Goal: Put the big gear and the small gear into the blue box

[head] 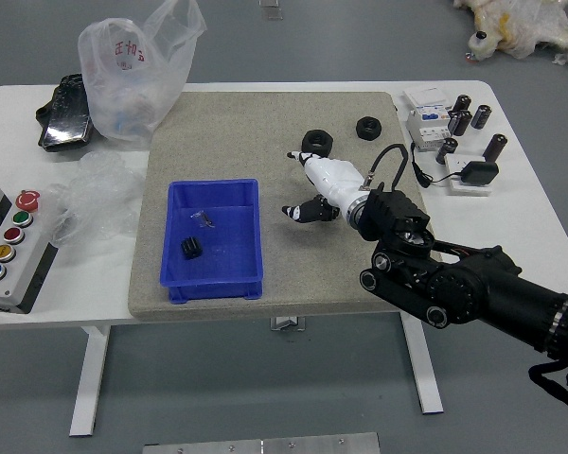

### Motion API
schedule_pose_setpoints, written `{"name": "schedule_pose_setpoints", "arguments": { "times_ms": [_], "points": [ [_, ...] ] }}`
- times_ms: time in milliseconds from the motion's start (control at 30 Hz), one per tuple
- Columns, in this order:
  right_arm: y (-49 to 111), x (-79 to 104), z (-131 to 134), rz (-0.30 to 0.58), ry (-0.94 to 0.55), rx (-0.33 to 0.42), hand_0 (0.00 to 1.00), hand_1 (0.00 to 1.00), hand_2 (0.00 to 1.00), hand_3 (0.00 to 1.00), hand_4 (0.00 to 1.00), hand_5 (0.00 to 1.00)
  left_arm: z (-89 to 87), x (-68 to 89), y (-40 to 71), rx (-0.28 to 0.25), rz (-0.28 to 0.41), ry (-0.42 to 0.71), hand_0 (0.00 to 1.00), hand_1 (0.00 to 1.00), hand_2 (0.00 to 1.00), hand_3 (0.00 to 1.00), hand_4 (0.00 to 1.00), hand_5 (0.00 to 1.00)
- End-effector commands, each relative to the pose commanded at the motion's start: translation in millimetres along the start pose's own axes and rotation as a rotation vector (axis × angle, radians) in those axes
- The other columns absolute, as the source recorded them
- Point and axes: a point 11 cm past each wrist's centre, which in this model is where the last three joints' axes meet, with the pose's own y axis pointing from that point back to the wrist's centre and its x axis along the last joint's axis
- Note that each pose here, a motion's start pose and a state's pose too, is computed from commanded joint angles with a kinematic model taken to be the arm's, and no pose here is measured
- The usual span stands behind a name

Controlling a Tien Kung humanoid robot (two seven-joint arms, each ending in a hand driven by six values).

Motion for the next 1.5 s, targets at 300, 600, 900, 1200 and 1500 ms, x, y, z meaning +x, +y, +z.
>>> {"name": "schedule_pose_setpoints", "arguments": {
  "times_ms": [300, 600, 900, 1200, 1500],
  "points": [
    [-4.4, -14.2, 23.5, -0.049, 0.077, -0.078, 0.670, 0.838, 0.887, 0.960, 0.784, 0.308, 0.3, -0.3, 0.0, -0.001, 0.000, -0.001, 0.748, 0.625, 0.629, 0.782, 0.766, 0.605],
    [-2.5, -25.7, 32.9, -0.057, 0.102, -0.095, 0.561, 0.641, 0.564, 0.618, 0.309, 0.212, 0.9, 0.0, 0.0, -0.004, 0.002, -0.001, 0.748, 0.625, 0.629, 0.782, 0.766, 0.602],
    [-0.6, -22.1, 36.9, -0.024, 0.089, -0.094, 0.451, 0.473, 0.319, 0.439, 0.158, 0.002, -0.2, -1.4, -0.3, -0.003, 0.000, 0.002, 0.748, 0.624, 0.629, 0.781, 0.763, 0.595],
    [3.5, -5.5, 30.7, 0.057, 0.052, -0.048, 0.450, 0.463, 0.306, 0.419, 0.157, 0.002, -8.7, -4.9, -1.1, 0.023, -0.003, 0.015, 0.748, 0.623, 0.628, 0.781, 0.763, 0.595],
    [24.0, 9.4, -28.3, 0.155, 0.038, 0.139, 0.481, 0.480, 0.336, 0.422, 0.192, 0.002, -20.5, -4.3, -1.3, 0.067, -0.001, 0.028, 0.748, 0.622, 0.626, 0.781, 0.761, 0.594]
  ]
}}
